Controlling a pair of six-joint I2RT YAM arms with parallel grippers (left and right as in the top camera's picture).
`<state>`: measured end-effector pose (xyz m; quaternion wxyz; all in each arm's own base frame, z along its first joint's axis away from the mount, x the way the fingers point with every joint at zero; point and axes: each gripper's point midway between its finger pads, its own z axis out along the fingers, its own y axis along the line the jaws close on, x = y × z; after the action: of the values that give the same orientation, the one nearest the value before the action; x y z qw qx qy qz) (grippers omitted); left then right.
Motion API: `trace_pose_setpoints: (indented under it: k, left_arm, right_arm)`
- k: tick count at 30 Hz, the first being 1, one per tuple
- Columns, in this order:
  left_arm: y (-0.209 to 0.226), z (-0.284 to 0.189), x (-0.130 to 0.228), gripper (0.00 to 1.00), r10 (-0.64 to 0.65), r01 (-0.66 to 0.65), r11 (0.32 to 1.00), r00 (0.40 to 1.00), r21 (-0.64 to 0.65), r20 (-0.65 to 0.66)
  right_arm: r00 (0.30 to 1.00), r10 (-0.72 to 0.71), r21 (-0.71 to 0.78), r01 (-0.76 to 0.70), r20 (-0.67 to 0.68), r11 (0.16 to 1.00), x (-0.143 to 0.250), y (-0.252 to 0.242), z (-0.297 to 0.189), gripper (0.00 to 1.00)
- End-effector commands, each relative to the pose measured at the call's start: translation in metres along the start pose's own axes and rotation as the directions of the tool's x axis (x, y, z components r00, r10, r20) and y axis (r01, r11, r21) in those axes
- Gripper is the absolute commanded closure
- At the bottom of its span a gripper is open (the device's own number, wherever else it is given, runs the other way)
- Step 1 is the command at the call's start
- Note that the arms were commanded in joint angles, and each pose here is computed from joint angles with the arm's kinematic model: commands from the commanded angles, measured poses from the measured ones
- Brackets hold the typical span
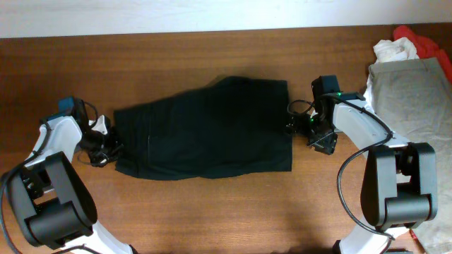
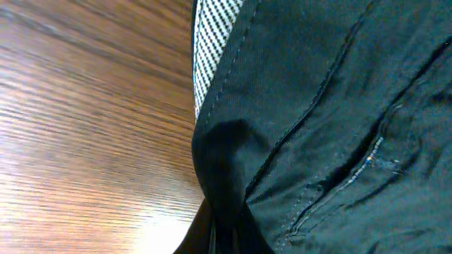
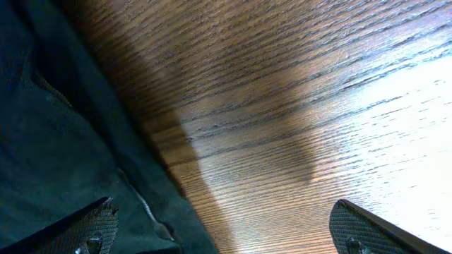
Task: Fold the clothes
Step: 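Stretch the pants between both grippers, pulling the left end outward, then lift the left end with the left gripper and fold it rightward over the pants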
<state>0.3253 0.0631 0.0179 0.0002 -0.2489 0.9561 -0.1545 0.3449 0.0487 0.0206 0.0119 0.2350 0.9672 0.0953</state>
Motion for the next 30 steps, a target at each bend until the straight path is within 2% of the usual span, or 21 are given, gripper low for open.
trace_pose_setpoints:
  k: [1, 8, 13, 18, 22, 27, 29, 30]
  left_arm:
    - [0.007, -0.013, -0.002, 1.0, -0.002, 0.004, 0.998, 0.999, -0.058, 0.038]
    - [-0.017, -0.082, -0.012, 1.0, 0.055, -0.049, 0.998, 0.973, -0.033, 0.226]
    - [-0.034, -0.129, 0.004, 1.0, 0.088, -0.084, 0.996, 0.95, -0.026, 0.301]
    - [-0.09, -0.161, 0.027, 1.0, 0.241, -0.25, 0.968, 0.902, -0.021, 0.359]
    - [-0.149, -0.163, 0.056, 0.99, 0.41, -0.435, 0.9, 0.838, -0.012, 0.361]
    - [-0.217, -0.15, 0.096, 1.0, 0.592, -0.64, 0.768, 0.715, 0.008, 0.373]
    - [-0.232, -0.147, 0.108, 1.0, 0.636, -0.69, 0.724, 0.675, 0.014, 0.375]
    - [-0.245, -0.143, 0.123, 1.0, 0.681, -0.737, 0.676, 0.633, 0.019, 0.368]
  right_arm:
    - [1.0, -0.015, -0.006, 0.015, -0.001, 1.0, 0.0, 0.003, 0.001, 0.01]
    - [1.0, -0.019, -0.018, 0.02, 0.022, 1.0, -0.005, 0.006, 0.001, 0.01]
    - [0.999, -0.022, -0.028, 0.023, 0.038, 0.999, -0.009, 0.008, 0.0, 0.01]
    - [0.997, -0.027, -0.035, 0.029, 0.066, 0.999, -0.016, 0.011, 0.0, 0.01]
    - [0.996, -0.029, -0.04, 0.032, 0.084, 0.999, -0.02, 0.012, 0.0, 0.01]
    - [0.993, -0.034, -0.057, 0.04, 0.114, 0.998, -0.025, 0.014, 0.005, 0.01]
    - [0.992, -0.035, -0.062, 0.043, 0.123, 0.997, -0.026, 0.015, 0.006, 0.01]
    - [0.991, -0.036, -0.066, 0.045, 0.128, 0.997, -0.028, 0.016, 0.007, 0.01]
